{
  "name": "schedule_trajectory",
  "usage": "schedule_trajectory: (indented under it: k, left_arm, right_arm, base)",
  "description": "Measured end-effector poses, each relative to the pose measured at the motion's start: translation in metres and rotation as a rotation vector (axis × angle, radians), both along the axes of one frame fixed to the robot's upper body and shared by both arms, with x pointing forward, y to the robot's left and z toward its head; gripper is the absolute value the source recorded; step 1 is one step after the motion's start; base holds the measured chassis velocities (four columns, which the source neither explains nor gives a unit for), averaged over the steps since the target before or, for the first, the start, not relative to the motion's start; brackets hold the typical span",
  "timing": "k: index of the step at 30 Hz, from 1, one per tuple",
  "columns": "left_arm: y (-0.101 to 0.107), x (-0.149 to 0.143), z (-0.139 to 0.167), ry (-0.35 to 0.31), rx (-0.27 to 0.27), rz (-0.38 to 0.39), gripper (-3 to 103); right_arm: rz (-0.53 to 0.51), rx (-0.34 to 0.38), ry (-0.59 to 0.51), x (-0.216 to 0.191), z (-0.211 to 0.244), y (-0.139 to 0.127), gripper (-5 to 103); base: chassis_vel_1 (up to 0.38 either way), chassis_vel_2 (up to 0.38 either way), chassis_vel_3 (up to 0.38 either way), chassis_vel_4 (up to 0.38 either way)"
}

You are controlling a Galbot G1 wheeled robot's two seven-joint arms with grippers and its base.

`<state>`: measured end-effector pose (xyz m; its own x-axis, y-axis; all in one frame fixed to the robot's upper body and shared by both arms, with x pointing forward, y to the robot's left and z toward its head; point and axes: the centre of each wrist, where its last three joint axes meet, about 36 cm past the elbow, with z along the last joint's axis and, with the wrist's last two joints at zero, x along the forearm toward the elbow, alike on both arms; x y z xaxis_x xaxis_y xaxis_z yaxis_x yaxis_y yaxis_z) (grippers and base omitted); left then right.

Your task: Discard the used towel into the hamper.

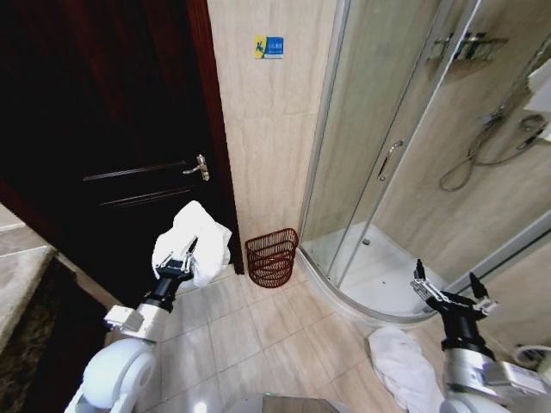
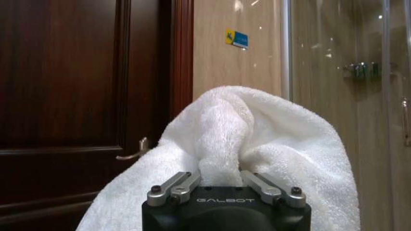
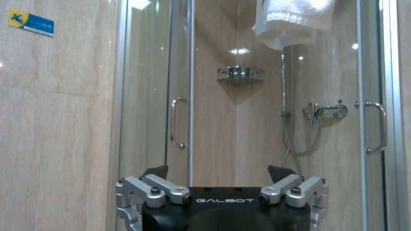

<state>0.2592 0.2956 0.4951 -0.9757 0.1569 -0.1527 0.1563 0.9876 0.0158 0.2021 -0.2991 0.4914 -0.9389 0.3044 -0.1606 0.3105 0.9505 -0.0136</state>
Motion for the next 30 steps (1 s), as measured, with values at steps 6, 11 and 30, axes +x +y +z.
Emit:
schedule_trajectory:
  k: [6,11,30]
  left_arm:
    - [-0.0008,0.0002,-0.0003,0.003,0.003,-0.002,12]
    - [-0.0012,0.0001,-0.0006,0.005,0.009,-0.002,12]
    - [-0.0025,-0.0010,-0.0001,-0.001,0.023,0.003,12]
  right_arm:
    - [0.001,0.000,0.001,-0.0004,-0.0025,-0.0014,100]
    - [0.002,0.001,0.004,-0.0002,-0.0040,-0.0022,100]
    - [0.016,0.009,-0.001,0.0006,-0.0058,-0.0043,100]
  base:
    - [-0.084,0.092,0.078,-0.092]
    - [-0.061,0.070,0.072,-0.070]
    - [-0.068,0.063,0.072,-0.069]
